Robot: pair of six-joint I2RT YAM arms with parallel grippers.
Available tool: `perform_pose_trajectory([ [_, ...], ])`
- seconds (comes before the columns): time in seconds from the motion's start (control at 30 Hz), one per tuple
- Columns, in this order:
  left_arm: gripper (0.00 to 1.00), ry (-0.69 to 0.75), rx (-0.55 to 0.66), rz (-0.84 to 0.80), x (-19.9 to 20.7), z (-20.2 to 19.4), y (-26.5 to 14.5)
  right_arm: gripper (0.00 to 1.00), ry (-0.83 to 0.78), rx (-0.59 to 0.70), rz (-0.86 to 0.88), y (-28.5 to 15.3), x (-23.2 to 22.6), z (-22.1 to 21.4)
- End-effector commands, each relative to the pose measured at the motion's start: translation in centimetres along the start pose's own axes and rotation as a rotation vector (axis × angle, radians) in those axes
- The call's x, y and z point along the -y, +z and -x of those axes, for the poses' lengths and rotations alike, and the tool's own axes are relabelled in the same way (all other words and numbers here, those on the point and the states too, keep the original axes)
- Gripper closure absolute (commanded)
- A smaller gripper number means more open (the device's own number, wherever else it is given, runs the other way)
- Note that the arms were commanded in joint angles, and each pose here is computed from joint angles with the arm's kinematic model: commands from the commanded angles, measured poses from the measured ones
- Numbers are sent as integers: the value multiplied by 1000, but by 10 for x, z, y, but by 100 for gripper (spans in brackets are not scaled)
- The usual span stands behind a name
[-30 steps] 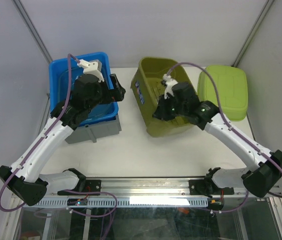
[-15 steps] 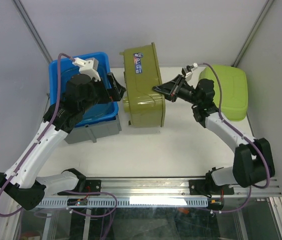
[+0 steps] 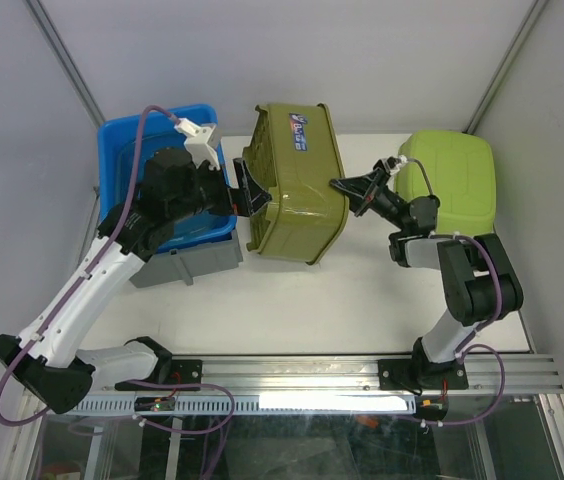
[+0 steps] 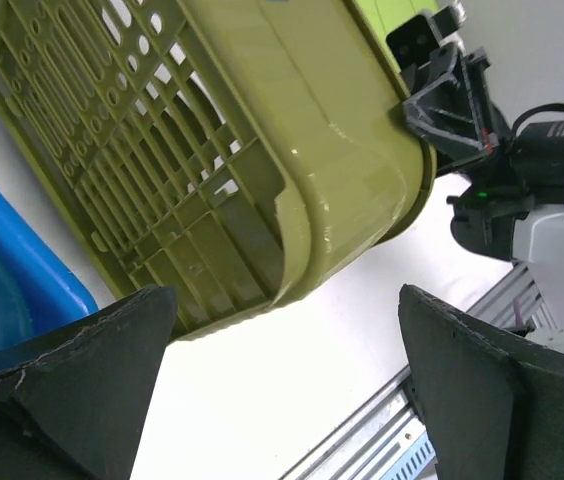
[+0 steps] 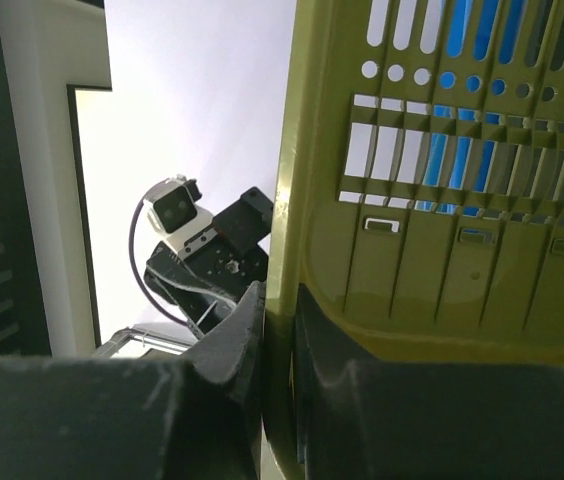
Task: Turn the large container upside down
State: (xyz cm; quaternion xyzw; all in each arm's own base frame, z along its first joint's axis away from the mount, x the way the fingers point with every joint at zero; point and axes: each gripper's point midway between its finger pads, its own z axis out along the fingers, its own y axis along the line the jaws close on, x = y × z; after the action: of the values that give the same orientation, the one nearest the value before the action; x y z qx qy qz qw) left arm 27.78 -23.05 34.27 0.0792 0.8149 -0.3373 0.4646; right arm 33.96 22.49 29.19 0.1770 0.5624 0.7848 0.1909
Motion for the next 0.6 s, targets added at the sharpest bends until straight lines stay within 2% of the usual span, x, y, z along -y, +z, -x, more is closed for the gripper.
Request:
perform_pose_trajectory([
  [0.0, 2, 27, -16, -53, 4, -4, 17, 100, -113, -53, 124, -19, -38, -13],
  [0.07, 7, 30, -12, -60, 5, -1, 24, 100, -103, -50, 99, -26, -32, -10],
  [0.27, 21, 39, -87, -214, 29, -12, 42, 100, -52, -8, 31, -46, -9, 2],
  [0.43, 24, 64, -105, -266, 38, -15, 55, 100, -41, -2, 6, -51, 2, 5],
  [0.57, 24, 91, -110, -317, 60, -18, 61, 100, -38, 2, -3, -53, 6, 6],
])
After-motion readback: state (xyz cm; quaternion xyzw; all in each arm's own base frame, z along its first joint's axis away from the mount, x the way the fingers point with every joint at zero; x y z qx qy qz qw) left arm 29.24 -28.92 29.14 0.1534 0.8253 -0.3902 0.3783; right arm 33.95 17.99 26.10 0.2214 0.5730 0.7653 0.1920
